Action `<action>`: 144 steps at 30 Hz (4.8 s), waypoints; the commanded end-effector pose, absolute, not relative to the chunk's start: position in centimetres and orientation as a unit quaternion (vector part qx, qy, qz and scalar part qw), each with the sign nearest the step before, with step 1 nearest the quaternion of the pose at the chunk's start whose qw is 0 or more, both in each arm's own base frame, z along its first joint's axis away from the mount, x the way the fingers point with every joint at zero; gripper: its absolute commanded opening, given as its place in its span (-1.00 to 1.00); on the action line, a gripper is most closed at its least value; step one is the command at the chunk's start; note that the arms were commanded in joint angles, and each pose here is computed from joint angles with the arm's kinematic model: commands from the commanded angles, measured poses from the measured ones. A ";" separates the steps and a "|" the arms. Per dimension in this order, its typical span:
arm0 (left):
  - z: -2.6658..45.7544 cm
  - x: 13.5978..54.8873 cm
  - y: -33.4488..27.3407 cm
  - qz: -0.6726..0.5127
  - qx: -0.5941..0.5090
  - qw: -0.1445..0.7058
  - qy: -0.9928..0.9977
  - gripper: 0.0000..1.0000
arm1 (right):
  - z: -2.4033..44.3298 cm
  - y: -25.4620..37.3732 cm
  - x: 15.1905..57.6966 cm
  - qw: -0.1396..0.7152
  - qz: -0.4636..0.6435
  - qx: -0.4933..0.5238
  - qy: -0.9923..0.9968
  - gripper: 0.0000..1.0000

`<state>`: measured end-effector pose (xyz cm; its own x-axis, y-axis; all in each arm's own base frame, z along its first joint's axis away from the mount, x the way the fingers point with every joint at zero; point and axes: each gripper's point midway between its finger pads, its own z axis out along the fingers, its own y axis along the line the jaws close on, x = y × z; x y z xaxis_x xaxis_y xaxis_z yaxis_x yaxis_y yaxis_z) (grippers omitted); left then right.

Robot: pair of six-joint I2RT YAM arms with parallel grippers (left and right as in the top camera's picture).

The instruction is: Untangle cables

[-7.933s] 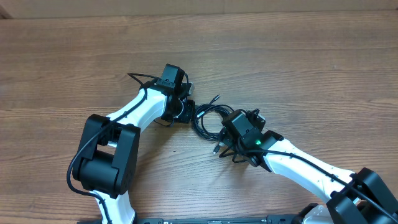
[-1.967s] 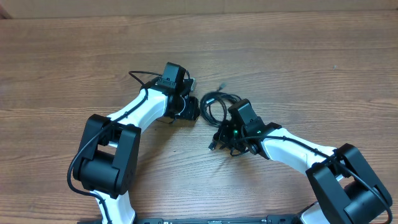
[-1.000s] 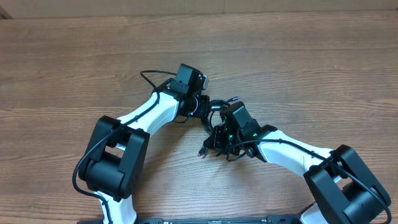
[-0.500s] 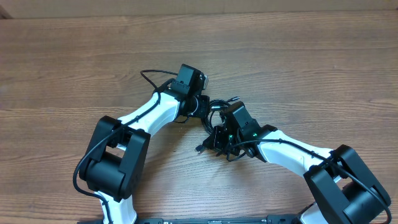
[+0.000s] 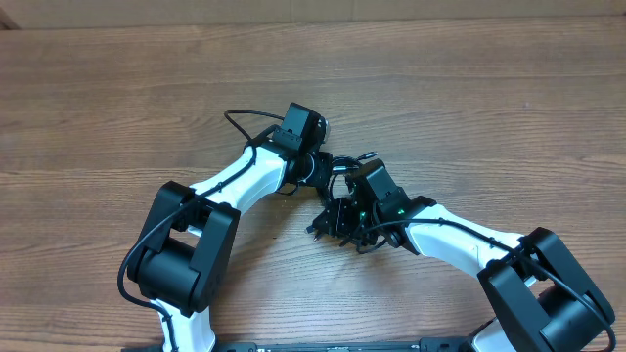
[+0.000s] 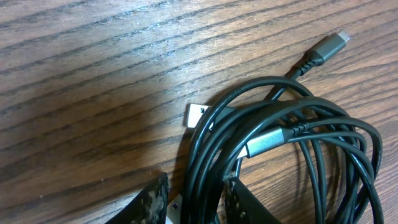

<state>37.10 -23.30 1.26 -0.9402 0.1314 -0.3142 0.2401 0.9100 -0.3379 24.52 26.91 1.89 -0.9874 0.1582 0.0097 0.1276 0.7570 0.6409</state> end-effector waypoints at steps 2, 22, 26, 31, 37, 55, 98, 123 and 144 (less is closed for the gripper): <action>0.5 37.0 -23.2 -0.179 0.101 0.141 0.969 -0.28 | 2.8 27.2 25.1 0.036 0.348 0.070 0.934 0.27; 0.5 37.0 -23.2 -0.179 0.101 0.141 0.968 0.00 | 7.6 26.4 25.5 -0.003 0.471 0.026 0.882 0.74; 0.5 37.0 -23.2 -0.179 0.101 0.141 0.968 -0.15 | 6.9 24.4 27.1 0.028 0.452 0.037 0.891 0.74; 0.5 37.0 -23.2 -0.179 0.101 0.141 0.968 -0.43 | 5.5 21.7 28.7 0.049 0.409 0.085 0.907 0.76; 0.5 37.0 -23.2 -0.179 0.104 0.142 0.968 -0.78 | 5.7 20.4 30.0 0.066 0.411 0.104 0.904 0.75; 2.3 34.9 -27.1 -0.289 0.253 0.138 0.913 -0.92 | 6.4 18.9 33.7 0.092 0.412 0.244 0.873 -0.27; 13.3 32.2 -23.7 -0.366 0.433 0.218 0.794 -0.92 | 13.8 20.8 29.0 0.075 0.615 -0.051 0.784 0.23; 12.8 35.7 -21.7 -0.331 0.324 0.228 0.856 -0.91 | 8.7 15.5 32.3 0.098 0.365 0.053 0.924 0.21; 13.1 35.5 -22.0 -0.340 0.340 0.232 0.845 -0.91 | 5.9 15.3 34.0 0.210 0.112 0.002 0.971 0.12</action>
